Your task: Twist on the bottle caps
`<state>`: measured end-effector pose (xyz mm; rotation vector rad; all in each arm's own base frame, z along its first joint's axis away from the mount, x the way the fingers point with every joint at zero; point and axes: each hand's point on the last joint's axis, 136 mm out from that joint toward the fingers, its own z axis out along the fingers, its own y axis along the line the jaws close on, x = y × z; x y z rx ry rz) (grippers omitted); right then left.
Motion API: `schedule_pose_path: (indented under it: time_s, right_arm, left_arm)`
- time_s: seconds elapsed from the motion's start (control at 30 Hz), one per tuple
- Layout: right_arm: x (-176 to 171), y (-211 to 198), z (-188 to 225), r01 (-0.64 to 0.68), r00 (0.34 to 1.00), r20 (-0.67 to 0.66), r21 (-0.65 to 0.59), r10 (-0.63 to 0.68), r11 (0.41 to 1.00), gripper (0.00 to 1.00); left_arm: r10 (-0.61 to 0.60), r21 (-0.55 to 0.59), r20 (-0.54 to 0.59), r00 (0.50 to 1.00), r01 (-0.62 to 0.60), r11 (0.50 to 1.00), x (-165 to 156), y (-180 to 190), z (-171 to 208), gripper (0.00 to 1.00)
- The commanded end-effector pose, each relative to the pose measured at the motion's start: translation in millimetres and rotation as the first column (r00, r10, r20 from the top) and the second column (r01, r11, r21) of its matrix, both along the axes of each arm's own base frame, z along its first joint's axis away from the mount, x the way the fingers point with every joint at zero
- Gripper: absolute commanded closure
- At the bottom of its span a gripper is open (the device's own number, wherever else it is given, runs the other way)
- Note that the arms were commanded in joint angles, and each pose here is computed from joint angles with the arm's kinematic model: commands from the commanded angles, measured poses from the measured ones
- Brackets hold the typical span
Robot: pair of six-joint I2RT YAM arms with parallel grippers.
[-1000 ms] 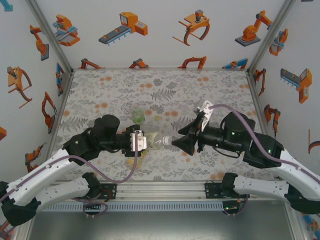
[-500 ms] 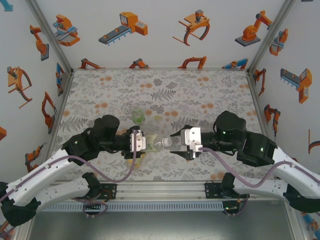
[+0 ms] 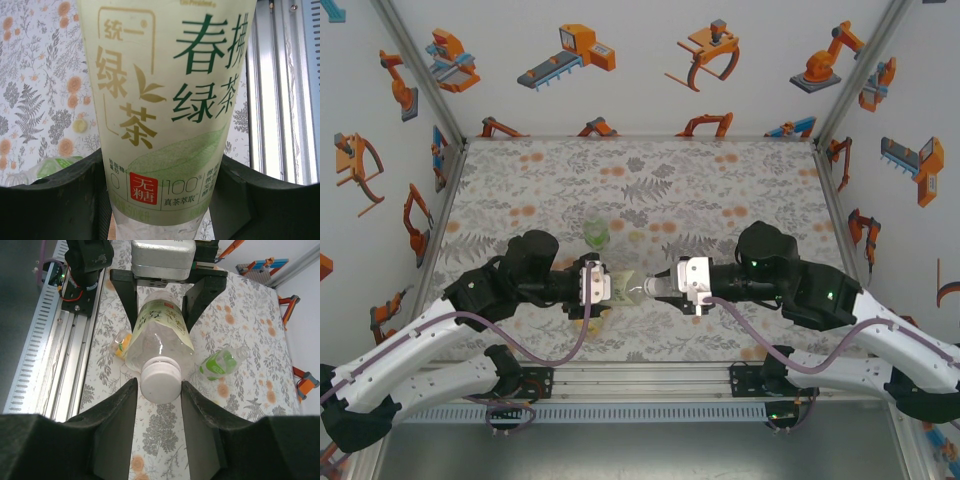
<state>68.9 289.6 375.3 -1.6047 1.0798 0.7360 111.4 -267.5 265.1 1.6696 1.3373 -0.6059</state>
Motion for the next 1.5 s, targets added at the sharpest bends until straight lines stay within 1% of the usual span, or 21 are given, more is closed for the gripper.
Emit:
schedule_pose_path:
  time_s: [0.0, 0.13, 0.23, 0.3, 0.37, 0.43, 0.5, 0.57, 0.63, 0.7, 0.73, 0.8, 0.83, 0.97, 1.0, 1.07, 1.13, 1.2, 1.23, 1.33, 1.47]
  right_arm:
    - [-1.8, 2.2, 5.4, -0.008, 1.000, -0.001, 0.039, 0.008, 0.999, 0.63]
    - [-1.1, 2.5, 3.4, 0.005, 0.999, -0.036, 0.038, -0.004, 0.999, 0.76]
    - [7.3, 5.8, 1.2, 0.078, 0.987, -0.143, 0.040, -0.072, 0.996, 0.85]
    - [18.6, 7.4, -1.0, 0.176, 0.951, -0.266, 0.036, -0.161, 0.984, 0.95]
    - [30.0, 8.0, -2.7, 0.280, 0.881, -0.405, 0.027, -0.246, 0.960, 1.00]
    - [41.0, 6.8, -4.7, 0.388, 0.772, -0.555, 0.023, -0.311, 0.921, 1.00]
    - [53.1, 3.9, -7.1, 0.498, 0.626, -0.696, 0.011, -0.351, 0.867, 1.00]
    - [66.8, -2.1, -15.8, 0.609, 0.434, -0.818, -0.041, -0.376, 0.792, 1.00]
    - [82.0, -14.3, -32.9, 0.719, 0.176, -0.902, -0.154, -0.393, 0.677, 1.00]
    - [88.6, -23.5, -49.6, 0.764, -0.040, -0.932, -0.260, -0.359, 0.590, 1.00]
    - [89.8, -25.7, -56.2, 0.770, -0.124, -0.937, -0.298, -0.327, 0.564, 1.00]
    - [91.0, -25.1, -63.6, 0.769, -0.217, -0.938, -0.334, -0.269, 0.545, 1.00]
    - [91.6, -24.6, -63.1, 0.771, -0.231, -0.940, -0.335, -0.252, 0.542, 1.00]
    - [92.9, -25.1, -53.6, 0.777, -0.203, -0.942, -0.321, -0.267, 0.541, 1.00]
    - [91.7, -24.1, -47.8, 0.775, -0.148, -0.945, -0.294, -0.292, 0.559, 0.91]
    - [88.6, -23.9, -36.3, 0.768, -0.057, -0.945, -0.247, -0.321, 0.591, 0.68]
    - [85.2, -27.5, -21.9, 0.761, 0.054, -0.934, -0.190, -0.353, 0.621, 0.54]
    - [83.1, -35.5, -10.9, 0.762, 0.142, -0.912, -0.148, -0.386, 0.630, 0.41]
    - [83.2, -40.1, -6.3, 0.767, 0.178, -0.899, -0.128, -0.401, 0.629, 0.39]
    - [80.4, -48.2, 9.3, 0.754, 0.338, -0.832, -0.041, -0.440, 0.656, 0.36]
    - [64.2, -39.3, 31.4, 0.624, 0.619, -0.664, 0.092, -0.419, 0.776, 0.37]
  left_arm:
    - [-0.015, -0.052, 0.009, 1.000, 0.016, 0.999, -4.3, -1.1, 21.0, 1.00]
    - [-0.013, -0.051, 0.009, 1.000, 0.014, 0.999, -3.8, -1.1, 21.2, 1.00]
    - [-0.004, -0.050, 0.016, 1.000, 0.005, 0.999, -2.0, -0.6, 21.8, 1.00]
    - [0.008, -0.045, 0.021, 1.000, -0.007, 0.999, 0.5, -0.3, 20.7, 1.00]
    - [0.024, -0.042, 0.027, 0.999, -0.023, 0.999, 3.4, 0.4, 20.3, 1.00]
    - [0.042, -0.038, 0.035, 0.999, -0.041, 0.998, 7.1, 0.7, 19.1, 1.00]
    - [0.055, -0.038, 0.045, 0.997, -0.053, 0.998, 10.3, 0.6, 18.6, 1.00]
    - [0.070, -0.041, 0.056, 0.996, -0.068, 0.997, 13.8, 0.4, 18.8, 1.00]
    - [0.080, -0.042, 0.068, 0.994, -0.077, 0.996, 16.9, -0.3, 18.2, 1.00]
    - [0.088, -0.043, 0.082, 0.993, -0.085, 0.995, 19.5, -0.3, 18.6, 1.00]
    - [0.090, -0.039, 0.087, 0.992, -0.087, 0.995, 20.5, -0.4, 17.9, 1.00]
    - [0.091, -0.038, 0.095, 0.991, -0.088, 0.995, 21.7, -0.7, 18.5, 1.00]
    - [0.091, -0.038, 0.098, 0.991, -0.088, 0.995, 22.2, -1.0, 18.7, 1.00]
    - [0.081, -0.042, 0.100, 0.992, -0.077, 0.996, 21.6, -3.0, 19.7, 1.00]
    - [0.079, -0.042, 0.099, 0.992, -0.075, 0.996, 21.4, -3.4, 19.9, 1.00]
    - [0.072, -0.042, 0.099, 0.992, -0.068, 0.997, 20.5, -3.9, 20.3, 1.00]
    - [0.061, -0.038, 0.095, 0.994, -0.057, 0.998, 18.4, -3.9, 20.1, 1.00]
    - [0.049, -0.036, 0.090, 0.995, -0.046, 0.998, 16.1, -4.0, 20.8, 1.00]
    - [0.044, -0.036, 0.087, 0.995, -0.041, 0.999, 15.0, -3.9, 21.3, 1.00]
    - [0.023, -0.041, 0.074, 0.997, -0.020, 0.999, 10.2, -4.2, 22.6, 1.00]
    - [0.005, -0.043, 0.058, 0.998, -0.003, 0.999, 5.8, -4.3, 22.9, 1.00]
